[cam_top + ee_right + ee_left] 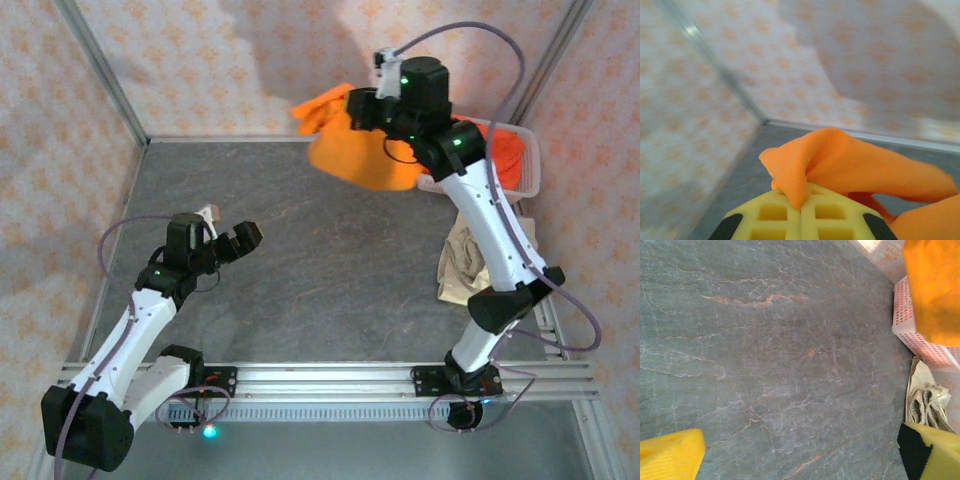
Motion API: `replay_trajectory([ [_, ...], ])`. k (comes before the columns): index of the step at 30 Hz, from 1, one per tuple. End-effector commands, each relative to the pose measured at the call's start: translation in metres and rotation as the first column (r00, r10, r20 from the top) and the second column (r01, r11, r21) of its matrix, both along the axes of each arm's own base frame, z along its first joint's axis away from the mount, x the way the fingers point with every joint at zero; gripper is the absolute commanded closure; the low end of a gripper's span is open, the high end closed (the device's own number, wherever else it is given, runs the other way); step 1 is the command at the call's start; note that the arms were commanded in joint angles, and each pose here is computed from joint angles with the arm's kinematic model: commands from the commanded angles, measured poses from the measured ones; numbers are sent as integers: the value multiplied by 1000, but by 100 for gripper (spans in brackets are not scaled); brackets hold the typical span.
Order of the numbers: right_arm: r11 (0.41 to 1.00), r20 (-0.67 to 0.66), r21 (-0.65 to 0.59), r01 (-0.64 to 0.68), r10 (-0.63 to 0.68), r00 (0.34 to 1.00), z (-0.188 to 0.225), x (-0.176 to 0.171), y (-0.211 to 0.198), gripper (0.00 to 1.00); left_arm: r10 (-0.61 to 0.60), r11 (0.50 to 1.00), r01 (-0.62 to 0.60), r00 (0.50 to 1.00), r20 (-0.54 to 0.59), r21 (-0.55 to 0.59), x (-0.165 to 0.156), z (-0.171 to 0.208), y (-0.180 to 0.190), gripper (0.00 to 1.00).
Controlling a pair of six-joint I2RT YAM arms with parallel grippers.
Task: Fold and stack the shorts
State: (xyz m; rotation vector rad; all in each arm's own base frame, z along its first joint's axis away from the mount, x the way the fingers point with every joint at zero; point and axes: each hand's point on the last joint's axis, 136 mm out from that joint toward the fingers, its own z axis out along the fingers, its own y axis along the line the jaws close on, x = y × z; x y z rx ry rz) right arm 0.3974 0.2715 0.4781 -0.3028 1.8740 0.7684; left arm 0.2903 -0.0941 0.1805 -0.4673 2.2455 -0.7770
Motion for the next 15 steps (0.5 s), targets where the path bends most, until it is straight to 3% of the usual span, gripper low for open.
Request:
replay_trajectory([
  [1,985,100,-32,-170,173,980,23,-33,40,100,25,1000,-25,999,47,2,1,11,3,0],
  [4,987,70,-64,-146,150,986,5,-24,44,100,38,999,-38,997,60,1,0,15,5,0],
  [8,980,28,-198,2,3,1000,-43,3,26,99,57,998,-57,995,82,6,-3,20,9,0],
  [9,970,28,-236,52,-46,999,-56,9,19,92,60,998,-61,994,88,7,-4,21,10,0],
  [12,932,27,-316,176,-176,984,-91,26,-9,59,63,998,-64,993,96,8,-6,24,11,0],
  [15,918,-30,-304,256,-278,960,-116,36,-44,25,61,998,-62,993,97,3,-7,25,10,0],
])
